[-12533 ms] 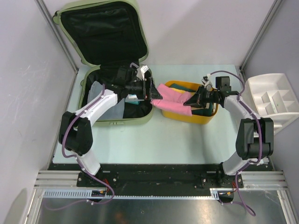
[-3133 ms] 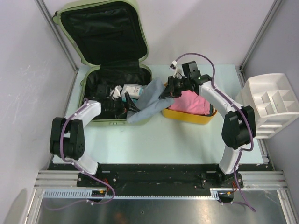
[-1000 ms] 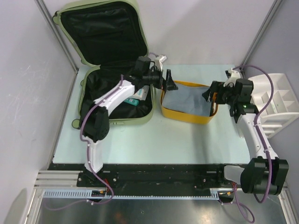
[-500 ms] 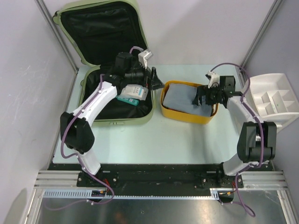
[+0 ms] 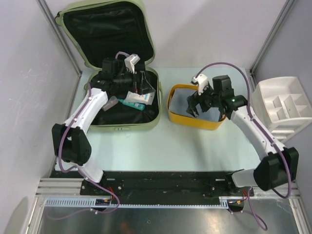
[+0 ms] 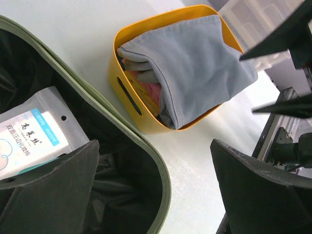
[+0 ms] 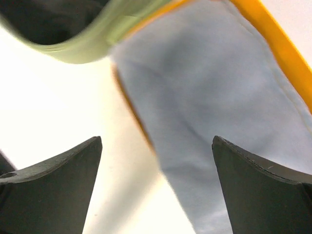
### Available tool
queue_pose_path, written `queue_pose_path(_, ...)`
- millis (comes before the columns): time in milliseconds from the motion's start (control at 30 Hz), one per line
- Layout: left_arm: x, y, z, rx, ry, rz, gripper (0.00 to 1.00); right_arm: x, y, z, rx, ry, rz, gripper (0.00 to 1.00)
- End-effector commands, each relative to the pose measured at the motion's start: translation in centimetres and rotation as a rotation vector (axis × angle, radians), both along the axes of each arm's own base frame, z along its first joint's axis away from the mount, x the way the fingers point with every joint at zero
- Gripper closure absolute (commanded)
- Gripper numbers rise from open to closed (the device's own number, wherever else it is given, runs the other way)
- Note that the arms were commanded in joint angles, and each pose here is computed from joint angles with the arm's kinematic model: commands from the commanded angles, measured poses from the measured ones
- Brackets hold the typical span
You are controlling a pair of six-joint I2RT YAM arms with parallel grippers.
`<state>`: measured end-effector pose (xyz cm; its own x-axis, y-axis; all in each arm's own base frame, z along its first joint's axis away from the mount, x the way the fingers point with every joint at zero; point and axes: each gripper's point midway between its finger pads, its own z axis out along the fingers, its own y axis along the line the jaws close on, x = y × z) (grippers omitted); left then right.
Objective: Open, take out, and arrange the luggage
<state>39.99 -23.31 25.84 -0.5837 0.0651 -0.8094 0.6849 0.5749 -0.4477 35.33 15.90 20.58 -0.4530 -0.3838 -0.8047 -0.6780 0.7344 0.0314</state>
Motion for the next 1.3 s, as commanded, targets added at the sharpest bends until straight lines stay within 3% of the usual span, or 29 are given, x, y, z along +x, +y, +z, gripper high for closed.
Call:
queue_pose_path(0,-1.9,0.8,3.2,-0.019,-0.113,-0.058,0.0,-4.4,3.1,1.8,-0.027,-0.008,0.19,0.01)
queue_pose_path(167,-2.8,0.9,2.9,-0.028,-0.102,-0.076,0.0,-6.1,5.4,0.2,-0.073,0.017,0.309,0.1)
queue_pose_path(233,-3.0,1.0,2.9,-0.029,-0.099,-0.076,0.0,-5.9,5.8,-0.8,-0.115,0.008,0.348,0.24)
queue_pose_path(433,-3.9,1.3,2.9,-0.026,-0.105,-0.077,0.0,-5.3,6.1,-4.3,-0.234,0.043,0.383,0.54)
queue_pose_path(600,-4.3,1.8,2.3,-0.014,-0.103,-0.06,0.0,-3.7,4.5,-6.7,-0.363,0.048,0.361,0.58)
queue_pose_path(700,-4.4,2.0,1.9,-0.013,-0.092,-0.054,0.0,-3.3,3.9,-8.0,-0.42,0.056,0.379,0.67)
queue_pose_path(800,-4.3,2.2,1.7,-0.009,-0.087,-0.044,0.0,-3.2,3.5,-8.3,-0.447,0.047,0.418,0.85)
queue_pose_path(833,-4.3,2.2,1.7,-0.007,-0.088,-0.044,0.0,-3.1,3.4,-8.3,-0.446,0.042,0.427,1.0)
queue_pose_path(1033,-3.8,2.3,1.3,-0.011,-0.072,-0.046,0.0,0.7,0.3,-6.7,-0.488,-0.05,0.392,1.0)
queue_pose_path(1267,-2.9,1.9,0.7,-0.025,-0.03,-0.047,0.0,10.9,-5.0,-3.6,-0.384,-0.097,0.06,1.0)
